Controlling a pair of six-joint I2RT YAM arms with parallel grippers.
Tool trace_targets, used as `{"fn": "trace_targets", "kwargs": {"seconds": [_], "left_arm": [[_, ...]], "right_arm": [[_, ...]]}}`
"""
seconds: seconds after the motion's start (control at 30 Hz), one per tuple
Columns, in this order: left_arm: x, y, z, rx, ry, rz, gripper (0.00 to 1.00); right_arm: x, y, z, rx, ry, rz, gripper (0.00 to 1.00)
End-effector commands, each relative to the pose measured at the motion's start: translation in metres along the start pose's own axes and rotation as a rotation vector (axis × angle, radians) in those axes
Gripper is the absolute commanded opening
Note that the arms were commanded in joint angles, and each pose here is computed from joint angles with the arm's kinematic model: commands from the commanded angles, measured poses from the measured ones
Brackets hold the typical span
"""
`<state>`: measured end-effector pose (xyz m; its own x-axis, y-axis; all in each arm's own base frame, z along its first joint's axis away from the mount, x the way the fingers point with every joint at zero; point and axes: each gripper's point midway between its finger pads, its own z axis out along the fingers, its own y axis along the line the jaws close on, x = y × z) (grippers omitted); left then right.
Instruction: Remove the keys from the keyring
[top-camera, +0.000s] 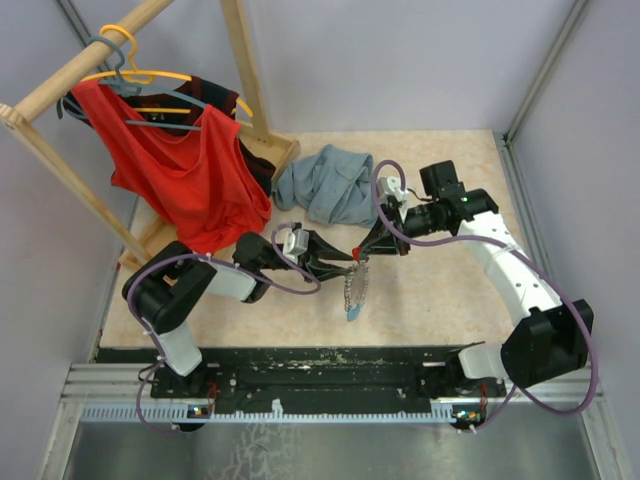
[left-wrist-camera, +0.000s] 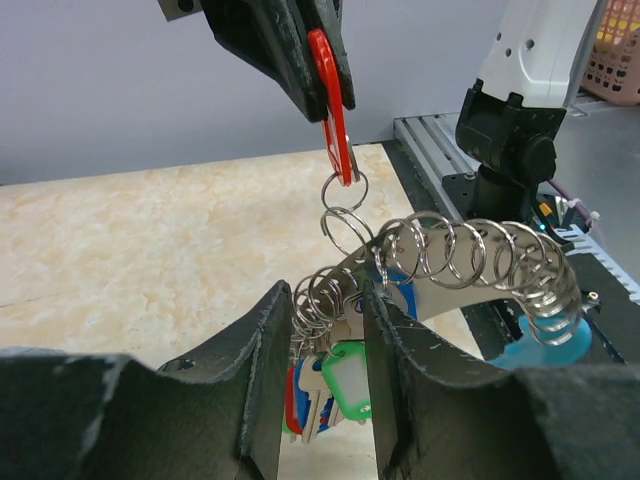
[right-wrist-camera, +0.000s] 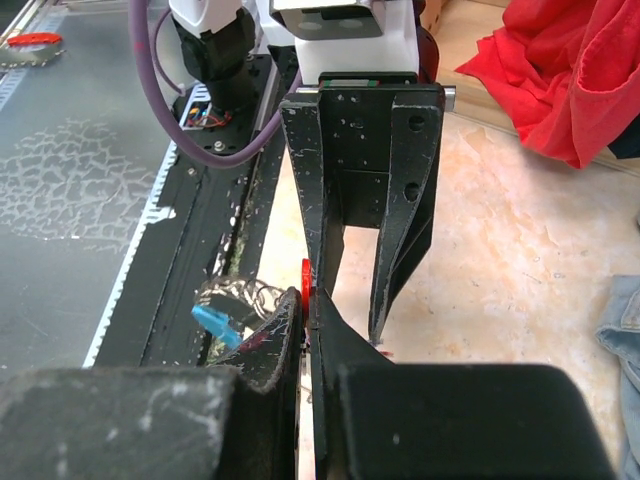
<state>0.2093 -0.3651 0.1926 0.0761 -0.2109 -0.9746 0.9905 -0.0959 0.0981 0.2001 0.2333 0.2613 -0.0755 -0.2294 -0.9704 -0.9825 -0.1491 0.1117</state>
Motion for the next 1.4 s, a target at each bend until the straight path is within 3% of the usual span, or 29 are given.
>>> {"fn": "trace_targets", "kwargs": {"seconds": [0.0,0.93,1.37], "left_arm": [[-0.061,-0.003,0.004,0.043,-0.163,0.3,0.4],[-0.071,0.003,-0.001,0.015,-0.18,0.326,0.36],[-0.082,0.003,0.002,-0.011,-0.214,0.147,0.45]], "right_arm": [[-0.017,0.004,0.003,-0.041,-0.061,-0.047,0.0],[-0.014,0.008,-0.001,-0.019,-0.003,-0.123,0.0],[-0.015,0.002,-0.001,0.009,0.003,-0.105,0.0]]}}
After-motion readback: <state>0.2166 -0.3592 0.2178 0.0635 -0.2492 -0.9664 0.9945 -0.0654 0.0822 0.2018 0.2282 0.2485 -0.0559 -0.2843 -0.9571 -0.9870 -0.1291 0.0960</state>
